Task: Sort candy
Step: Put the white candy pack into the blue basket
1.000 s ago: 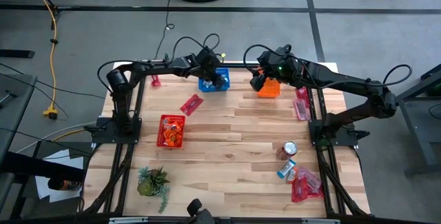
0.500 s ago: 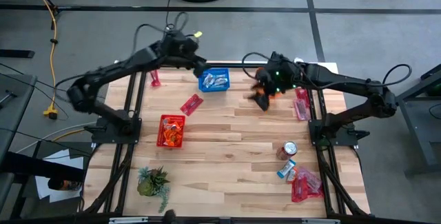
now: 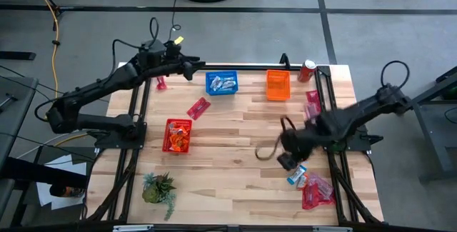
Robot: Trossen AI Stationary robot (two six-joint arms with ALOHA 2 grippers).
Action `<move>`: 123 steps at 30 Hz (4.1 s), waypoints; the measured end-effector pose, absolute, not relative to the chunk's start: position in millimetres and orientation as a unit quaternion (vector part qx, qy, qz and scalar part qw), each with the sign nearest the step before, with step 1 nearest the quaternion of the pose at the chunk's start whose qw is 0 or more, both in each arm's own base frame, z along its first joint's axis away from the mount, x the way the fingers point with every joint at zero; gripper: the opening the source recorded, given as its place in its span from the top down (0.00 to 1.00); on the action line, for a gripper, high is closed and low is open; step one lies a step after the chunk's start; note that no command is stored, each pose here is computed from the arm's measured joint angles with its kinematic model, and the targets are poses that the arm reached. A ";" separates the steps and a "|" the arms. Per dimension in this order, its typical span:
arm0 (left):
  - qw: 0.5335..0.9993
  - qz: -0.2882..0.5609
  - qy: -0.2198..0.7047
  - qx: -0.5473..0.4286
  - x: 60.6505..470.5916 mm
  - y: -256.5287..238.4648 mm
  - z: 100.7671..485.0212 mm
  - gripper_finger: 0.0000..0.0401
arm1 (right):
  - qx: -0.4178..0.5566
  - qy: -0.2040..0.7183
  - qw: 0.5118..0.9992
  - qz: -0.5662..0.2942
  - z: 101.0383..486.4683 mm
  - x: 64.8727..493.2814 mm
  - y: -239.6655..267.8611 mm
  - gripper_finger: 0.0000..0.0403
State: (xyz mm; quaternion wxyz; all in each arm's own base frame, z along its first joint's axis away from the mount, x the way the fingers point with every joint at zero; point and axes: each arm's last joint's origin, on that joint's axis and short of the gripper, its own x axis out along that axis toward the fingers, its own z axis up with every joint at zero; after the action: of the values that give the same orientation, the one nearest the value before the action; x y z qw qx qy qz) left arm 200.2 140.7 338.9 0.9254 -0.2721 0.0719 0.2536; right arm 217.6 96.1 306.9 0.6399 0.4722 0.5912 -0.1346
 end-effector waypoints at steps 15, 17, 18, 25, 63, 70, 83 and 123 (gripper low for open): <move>0.926 0.257 0.061 -0.271 192.9 151.5 340.4 0.44 | 0.633 0.507 0.462 -0.359 192.3 193.3 167.2 0.38; 0.925 0.259 0.061 -0.271 192.2 152.3 340.4 0.44 | 0.626 0.504 0.461 -0.375 186.3 197.1 165.1 0.38; 0.925 0.259 0.061 -0.271 192.2 152.3 340.4 0.44 | 0.620 0.505 0.462 -0.385 184.3 197.7 164.1 0.38; 0.927 0.258 0.062 -0.263 192.2 152.3 340.5 0.44 | 0.580 0.515 0.457 -0.435 183.3 193.6 159.8 0.38; 0.929 0.259 0.068 -0.256 192.1 152.2 339.9 0.44 | 0.552 0.519 0.493 -0.427 178.0 188.7 170.5 0.38; 0.929 0.259 0.068 -0.256 192.0 152.2 339.9 0.44 | 0.550 0.514 0.503 -0.426 177.7 189.1 169.9 0.38; 0.929 0.259 0.068 -0.256 192.0 152.2 339.9 0.44 | 0.513 0.527 0.523 -0.431 198.3 191.1 169.9 0.38; 0.928 0.259 0.071 -0.257 192.0 152.0 339.2 0.44 | 0.542 0.511 0.512 -0.428 139.4 196.2 176.9 0.38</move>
State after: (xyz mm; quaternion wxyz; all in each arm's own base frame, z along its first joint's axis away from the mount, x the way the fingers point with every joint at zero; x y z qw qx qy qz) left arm 192.0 152.0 339.2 0.9284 -0.2566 0.0712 0.2592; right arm 196.2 176.9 139.4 0.5123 0.5419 0.5109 -0.4276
